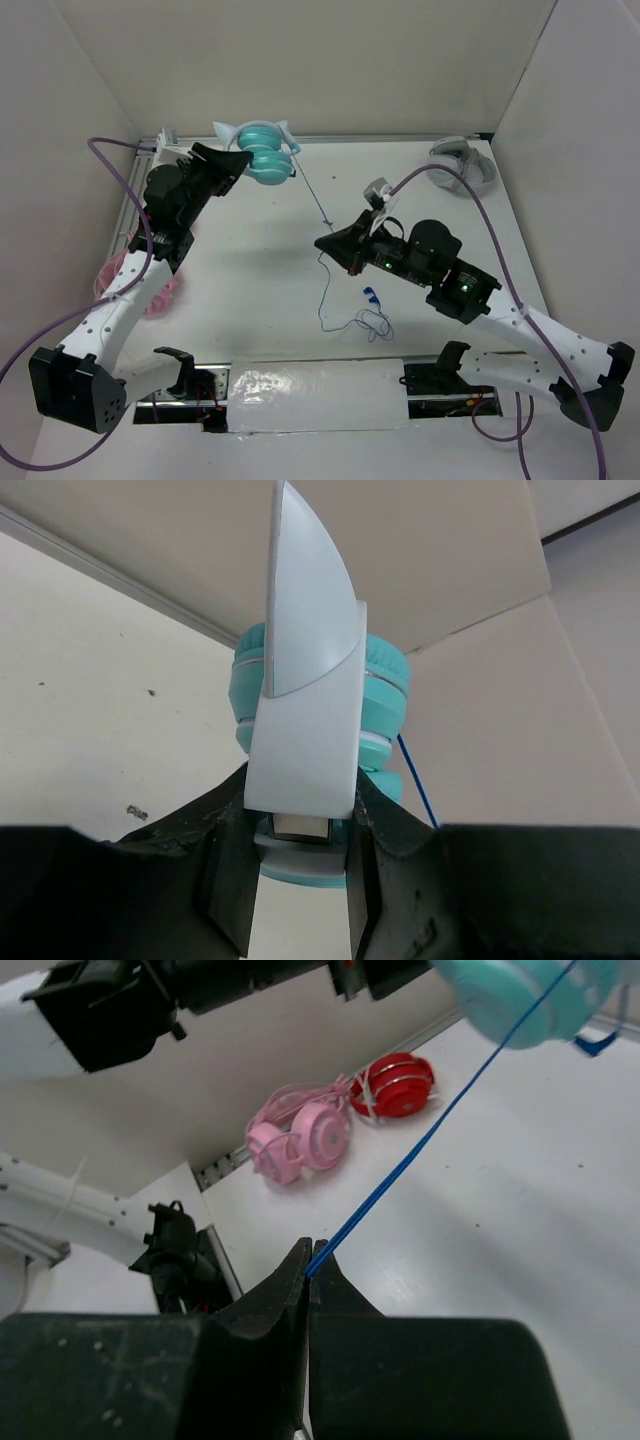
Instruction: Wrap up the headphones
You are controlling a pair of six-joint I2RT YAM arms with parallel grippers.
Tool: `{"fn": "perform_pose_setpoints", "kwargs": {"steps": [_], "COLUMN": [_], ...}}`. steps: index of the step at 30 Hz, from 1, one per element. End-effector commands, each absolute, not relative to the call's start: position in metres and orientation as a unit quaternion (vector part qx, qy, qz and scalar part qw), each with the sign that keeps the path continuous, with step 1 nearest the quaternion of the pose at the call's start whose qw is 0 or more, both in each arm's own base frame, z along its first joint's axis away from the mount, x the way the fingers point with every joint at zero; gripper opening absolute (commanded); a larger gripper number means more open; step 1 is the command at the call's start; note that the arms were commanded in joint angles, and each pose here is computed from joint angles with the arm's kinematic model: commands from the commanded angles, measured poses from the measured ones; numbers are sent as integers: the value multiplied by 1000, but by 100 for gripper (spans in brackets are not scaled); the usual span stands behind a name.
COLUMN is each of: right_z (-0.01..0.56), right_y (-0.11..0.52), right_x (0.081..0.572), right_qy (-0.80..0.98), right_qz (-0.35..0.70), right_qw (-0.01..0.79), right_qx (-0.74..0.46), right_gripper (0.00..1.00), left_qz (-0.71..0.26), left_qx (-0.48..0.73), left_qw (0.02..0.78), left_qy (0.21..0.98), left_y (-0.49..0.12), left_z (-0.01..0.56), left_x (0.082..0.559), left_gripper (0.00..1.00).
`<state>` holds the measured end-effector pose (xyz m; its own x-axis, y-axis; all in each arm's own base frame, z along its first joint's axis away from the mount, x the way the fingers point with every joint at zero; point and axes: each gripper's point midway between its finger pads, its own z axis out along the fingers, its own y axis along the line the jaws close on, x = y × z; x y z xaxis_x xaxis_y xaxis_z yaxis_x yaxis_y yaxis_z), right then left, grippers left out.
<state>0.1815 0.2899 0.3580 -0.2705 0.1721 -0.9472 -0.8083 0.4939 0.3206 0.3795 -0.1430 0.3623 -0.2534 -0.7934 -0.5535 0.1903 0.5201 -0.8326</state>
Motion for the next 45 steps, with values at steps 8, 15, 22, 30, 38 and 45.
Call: {"fn": "perform_pose_setpoints", "kwargs": {"steps": [8,15,22,30,38,45], "right_z": [300,288,288,314,334,324], "right_y": [335,337,327,331,307,324], "right_x": [177,191,217,186,153,132], "right_qy": [598,584,570,525,532,524], "right_qz": [487,480,499,524,524,555], "right_qw": [562,581,596,598,595,558], "right_qx": [-300,-302,-266,-304,-297,-326], "right_gripper": [0,0,0,0,0,0], "left_qz": [-600,-666,-718,-717,-640,-641], "left_qx": [-182,-111,26,15,-88,-108], "left_qw": [535,474,374,383,539,551], "left_qy": [566,565,587,582,540,523], "left_y": [-160,-182,-206,-210,-185,-185], "left_z": [461,476,476,463,469,488], "left_x": [345,308,258,280,328,342], "left_gripper": [0,0,0,0,0,0]}}
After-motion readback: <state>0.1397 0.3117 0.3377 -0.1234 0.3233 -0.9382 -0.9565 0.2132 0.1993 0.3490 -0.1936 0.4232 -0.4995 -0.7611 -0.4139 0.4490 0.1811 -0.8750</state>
